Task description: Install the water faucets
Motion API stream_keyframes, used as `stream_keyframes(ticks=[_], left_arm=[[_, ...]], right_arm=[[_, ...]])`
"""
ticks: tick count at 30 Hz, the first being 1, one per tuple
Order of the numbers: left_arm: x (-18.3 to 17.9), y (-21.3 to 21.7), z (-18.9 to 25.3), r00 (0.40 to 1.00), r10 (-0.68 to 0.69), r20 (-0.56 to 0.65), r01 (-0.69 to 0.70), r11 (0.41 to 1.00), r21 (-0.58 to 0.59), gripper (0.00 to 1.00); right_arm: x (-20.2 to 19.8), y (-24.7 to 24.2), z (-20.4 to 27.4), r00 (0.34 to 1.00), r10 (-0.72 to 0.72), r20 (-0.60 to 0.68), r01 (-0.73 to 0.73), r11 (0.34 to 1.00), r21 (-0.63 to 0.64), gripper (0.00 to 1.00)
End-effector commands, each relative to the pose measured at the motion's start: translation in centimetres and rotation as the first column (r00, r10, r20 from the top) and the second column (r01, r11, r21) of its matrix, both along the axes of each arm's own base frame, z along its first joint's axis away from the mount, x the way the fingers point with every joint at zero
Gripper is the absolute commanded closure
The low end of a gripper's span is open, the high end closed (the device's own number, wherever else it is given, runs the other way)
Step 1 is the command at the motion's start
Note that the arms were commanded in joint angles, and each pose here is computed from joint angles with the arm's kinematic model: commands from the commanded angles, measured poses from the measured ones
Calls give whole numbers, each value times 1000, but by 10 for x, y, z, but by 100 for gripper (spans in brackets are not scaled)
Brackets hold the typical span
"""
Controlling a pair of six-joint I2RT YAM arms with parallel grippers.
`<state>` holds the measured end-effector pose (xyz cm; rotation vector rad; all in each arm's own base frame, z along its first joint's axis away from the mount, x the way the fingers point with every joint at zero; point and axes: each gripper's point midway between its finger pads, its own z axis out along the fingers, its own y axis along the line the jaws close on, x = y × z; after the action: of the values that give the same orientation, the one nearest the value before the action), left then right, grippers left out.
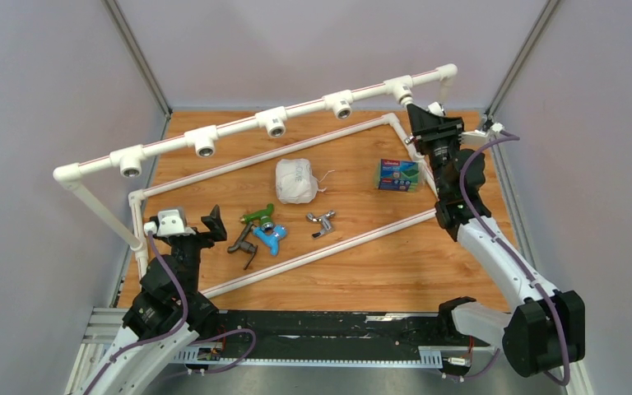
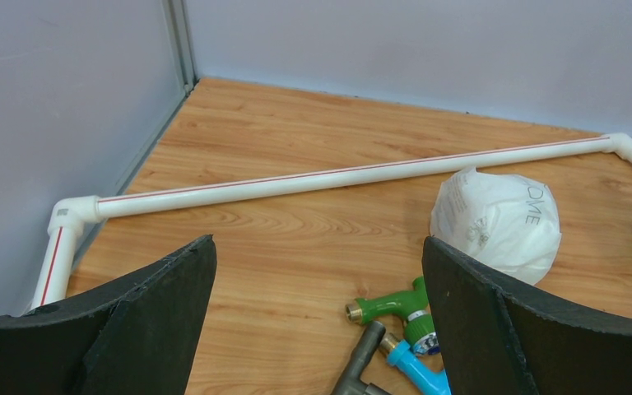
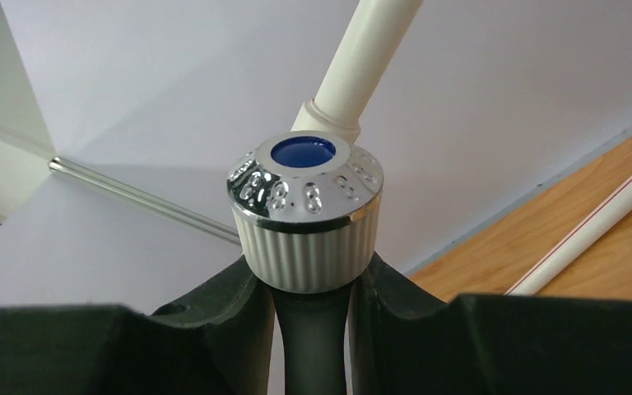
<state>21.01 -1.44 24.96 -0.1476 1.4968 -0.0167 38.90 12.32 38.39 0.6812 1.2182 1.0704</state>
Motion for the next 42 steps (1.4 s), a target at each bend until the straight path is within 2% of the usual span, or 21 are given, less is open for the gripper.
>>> stream_keyframes(ticks=[1,3,6,7,10,12,14,16,17,18,19,21,22,24,26,28,29,31,42], left_arm=[[-3,5,14,999,12,37,-11,1000,-22,0],[-3,5,14,999,10,37,-10,1000,-22,0],[-3,4,14,999,9,40,-8,1000,-25,0],[-3,4,14,999,9,39,-8,1000,-25,0],[-3,4,14,999,9,37,-8,1000,-21,0],[-3,4,14,999,9,38,-8,1000,-21,0],[-3,4,14,999,9,40,-8,1000,-22,0],[-3,5,14,999,9,40,-8,1000,-22,0],[-3,5,15,999,11,41,-10,1000,-23,0],[-3,5,15,999,11,41,-10,1000,-23,0],[-3,5,15,999,11,41,-10,1000,-23,0],[-3,5,15,999,9,41,-8,1000,-22,0],[-3,5,15,999,9,41,-8,1000,-23,0],[-3,5,15,999,12,41,-11,1000,-23,0],[-4,6,15,999,15,43,-14,1000,-26,0],[-4,6,15,999,15,43,-14,1000,-24,0],[-3,6,14,999,15,42,-14,1000,-23,0],[-3,6,14,999,15,42,-14,1000,-23,0],[-3,6,15,999,14,42,-13,1000,-21,0]], right_arm=[[-6,-6,24,998,49,44,-59,957,285,65],[-10,-14,26,997,18,70,-32,980,195,42],[-19,-35,20,995,-52,86,47,997,58,17],[-23,-43,20,993,-74,93,72,997,27,0],[-35,-59,20,985,-108,134,125,984,-130,0],[-47,-63,30,973,-107,206,171,929,-327,0],[-57,-65,44,952,-103,287,250,801,-543,0],[-64,-63,54,931,-46,363,324,566,-758,0],[-67,-61,55,927,-7,375,336,462,-821,0],[-68,-64,59,915,20,402,376,318,-871,0],[-67,-68,59,915,28,402,388,210,-897,0],[-70,-79,65,901,37,432,433,-14,-901,0],[-70,-83,67,889,57,454,457,-138,-879,0],[-71,-83,65,878,122,464,476,-341,-811,0],[-69,-85,59,871,182,455,477,-529,-702,0],[-66,-86,49,865,237,442,472,-684,-557,0],[-65,-87,44,862,264,432,469,-737,-486,0],[-64,-84,44,844,311,438,483,-795,-366,0],[-44,-49,53,813,399,424,517,-830,-211,0]])
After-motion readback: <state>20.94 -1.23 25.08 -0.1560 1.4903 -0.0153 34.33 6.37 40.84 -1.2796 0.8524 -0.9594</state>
